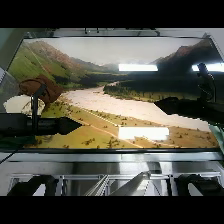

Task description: Fold the shirts.

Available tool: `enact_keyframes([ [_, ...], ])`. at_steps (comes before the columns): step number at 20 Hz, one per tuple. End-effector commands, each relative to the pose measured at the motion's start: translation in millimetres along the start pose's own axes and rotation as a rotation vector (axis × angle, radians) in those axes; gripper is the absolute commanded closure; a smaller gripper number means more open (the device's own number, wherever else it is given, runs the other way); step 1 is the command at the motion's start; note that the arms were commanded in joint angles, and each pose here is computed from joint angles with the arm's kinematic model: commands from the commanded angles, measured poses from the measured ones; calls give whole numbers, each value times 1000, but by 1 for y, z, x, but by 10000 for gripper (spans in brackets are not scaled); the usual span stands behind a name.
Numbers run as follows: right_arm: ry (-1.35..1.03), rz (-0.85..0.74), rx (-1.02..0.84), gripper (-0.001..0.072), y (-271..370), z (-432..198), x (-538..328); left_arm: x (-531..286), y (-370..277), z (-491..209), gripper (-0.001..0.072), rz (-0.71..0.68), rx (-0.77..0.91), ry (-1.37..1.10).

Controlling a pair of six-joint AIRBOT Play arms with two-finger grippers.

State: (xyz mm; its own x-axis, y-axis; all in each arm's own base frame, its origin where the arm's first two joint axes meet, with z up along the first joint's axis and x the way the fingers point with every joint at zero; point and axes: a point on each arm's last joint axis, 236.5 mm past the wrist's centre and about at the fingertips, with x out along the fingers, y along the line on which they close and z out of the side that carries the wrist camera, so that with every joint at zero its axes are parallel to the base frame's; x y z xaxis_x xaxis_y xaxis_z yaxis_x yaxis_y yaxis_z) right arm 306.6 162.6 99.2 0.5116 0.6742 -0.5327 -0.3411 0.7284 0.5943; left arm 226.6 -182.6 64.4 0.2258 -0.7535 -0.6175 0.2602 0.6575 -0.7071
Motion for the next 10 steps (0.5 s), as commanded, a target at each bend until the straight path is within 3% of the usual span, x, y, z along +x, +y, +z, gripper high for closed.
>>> enact_keyframes([
  [1, 0, 0, -1, 692, 0, 0, 0, 0, 0, -1, 695, -1, 1, 2],
  [4, 0, 0, -1, 692, 0, 0, 0, 0, 0, 1, 695, 1, 2, -3],
  [6, 0, 0, -1, 692, 0, 0, 0, -15, 16, 19, 687, 90, 36, -32],
  [9, 1, 0, -1, 692, 0, 0, 0, -76, 73, 85, -13, 373, 60, -136],
  [10, 0, 0, -1, 692, 0, 0, 0, -105, 98, 115, -10, 473, 53, -191],
])
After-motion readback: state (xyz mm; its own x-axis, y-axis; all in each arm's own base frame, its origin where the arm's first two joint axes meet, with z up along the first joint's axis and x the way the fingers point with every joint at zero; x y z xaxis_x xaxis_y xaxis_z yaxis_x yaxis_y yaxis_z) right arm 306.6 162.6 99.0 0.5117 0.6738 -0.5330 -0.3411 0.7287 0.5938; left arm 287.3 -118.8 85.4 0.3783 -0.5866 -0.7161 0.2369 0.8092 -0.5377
